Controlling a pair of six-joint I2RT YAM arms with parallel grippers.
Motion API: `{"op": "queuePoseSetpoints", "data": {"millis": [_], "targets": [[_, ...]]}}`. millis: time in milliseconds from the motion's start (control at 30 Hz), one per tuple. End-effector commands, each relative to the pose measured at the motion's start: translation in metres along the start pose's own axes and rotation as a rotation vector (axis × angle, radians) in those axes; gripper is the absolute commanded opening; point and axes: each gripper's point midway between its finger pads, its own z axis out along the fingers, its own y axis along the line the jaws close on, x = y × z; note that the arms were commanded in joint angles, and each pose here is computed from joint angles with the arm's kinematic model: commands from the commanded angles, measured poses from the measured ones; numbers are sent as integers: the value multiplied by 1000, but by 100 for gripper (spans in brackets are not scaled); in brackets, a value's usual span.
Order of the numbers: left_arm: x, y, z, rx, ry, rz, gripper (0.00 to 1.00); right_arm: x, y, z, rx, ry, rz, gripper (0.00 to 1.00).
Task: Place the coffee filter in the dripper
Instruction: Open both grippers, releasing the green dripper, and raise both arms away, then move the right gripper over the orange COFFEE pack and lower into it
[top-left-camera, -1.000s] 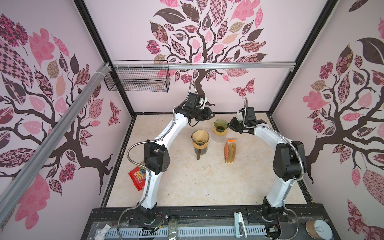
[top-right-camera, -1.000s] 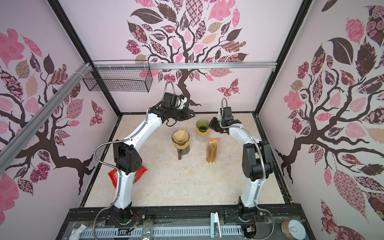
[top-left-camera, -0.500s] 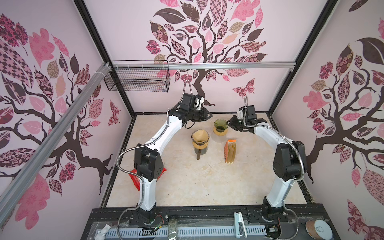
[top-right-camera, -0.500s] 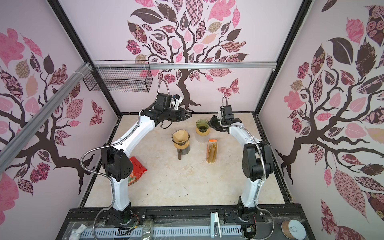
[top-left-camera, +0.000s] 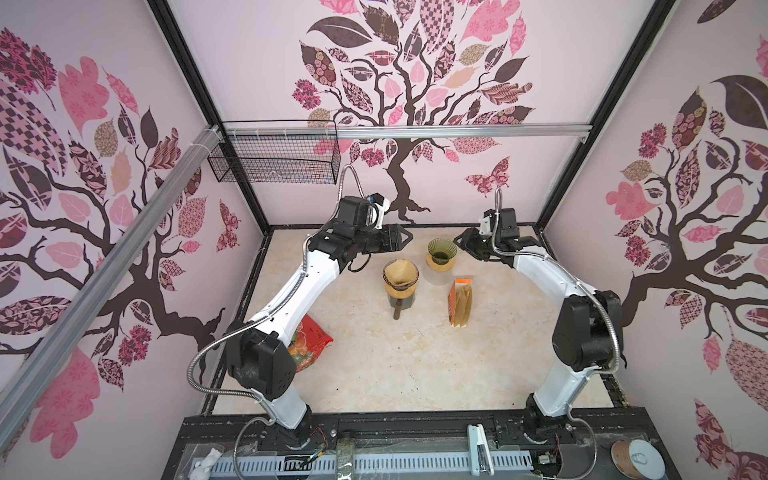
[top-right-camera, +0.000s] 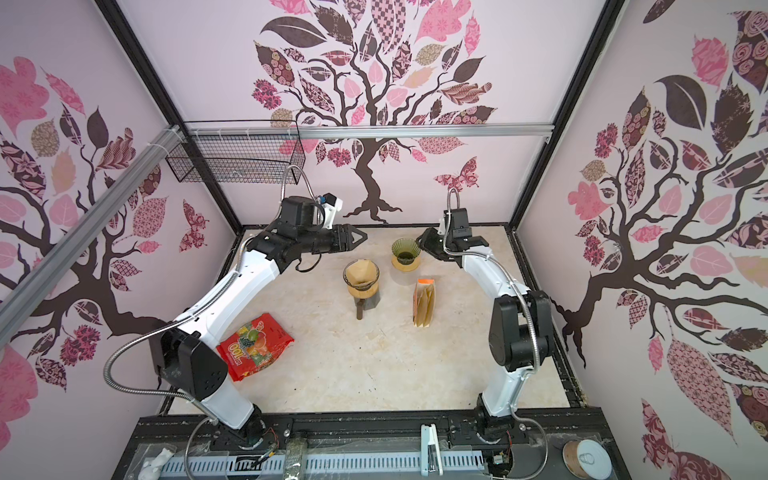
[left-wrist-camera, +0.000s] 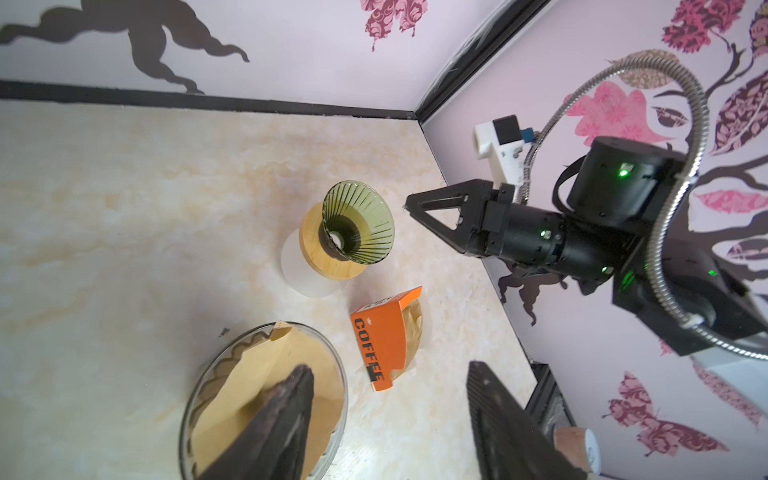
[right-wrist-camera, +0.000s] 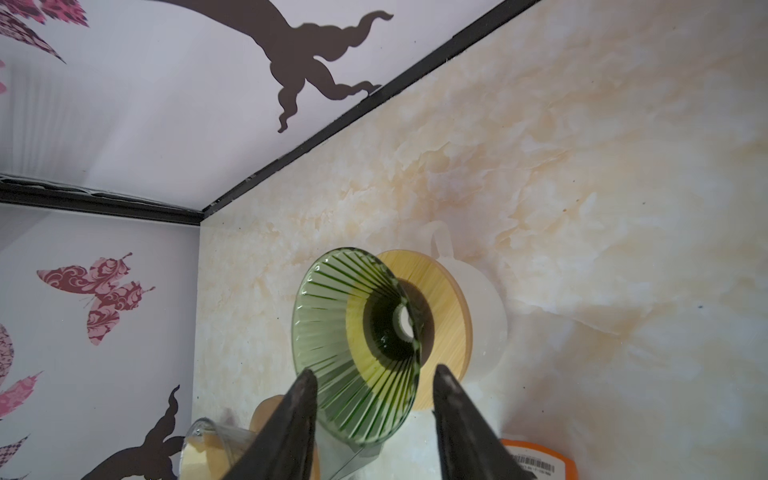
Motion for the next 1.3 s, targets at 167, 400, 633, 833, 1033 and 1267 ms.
{"op": "queuePoseSetpoints", "data": {"millis": [167, 400, 633, 833, 1033, 1267], "targets": [[28, 13, -24, -21, -20, 18, 97, -3, 23, -53, -21, -108, -44, 52], [70, 28, -41, -52, 3, 20, 97, 22, 7, -78, 54, -93, -74, 56], [120, 42, -53, -58, 46, 42, 97, 75, -24, -96, 184, 16, -151, 56], [126, 37, -53, -35, 46, 58, 97, 120, -39, -97, 258, 104, -208, 51], [127, 36, -53, -28, 36, 50, 96, 140, -40, -84, 334, 155, -290, 46], [126, 39, -54, -44, 25, 51, 96, 144, -49, -75, 373, 186, -322, 31]]}}
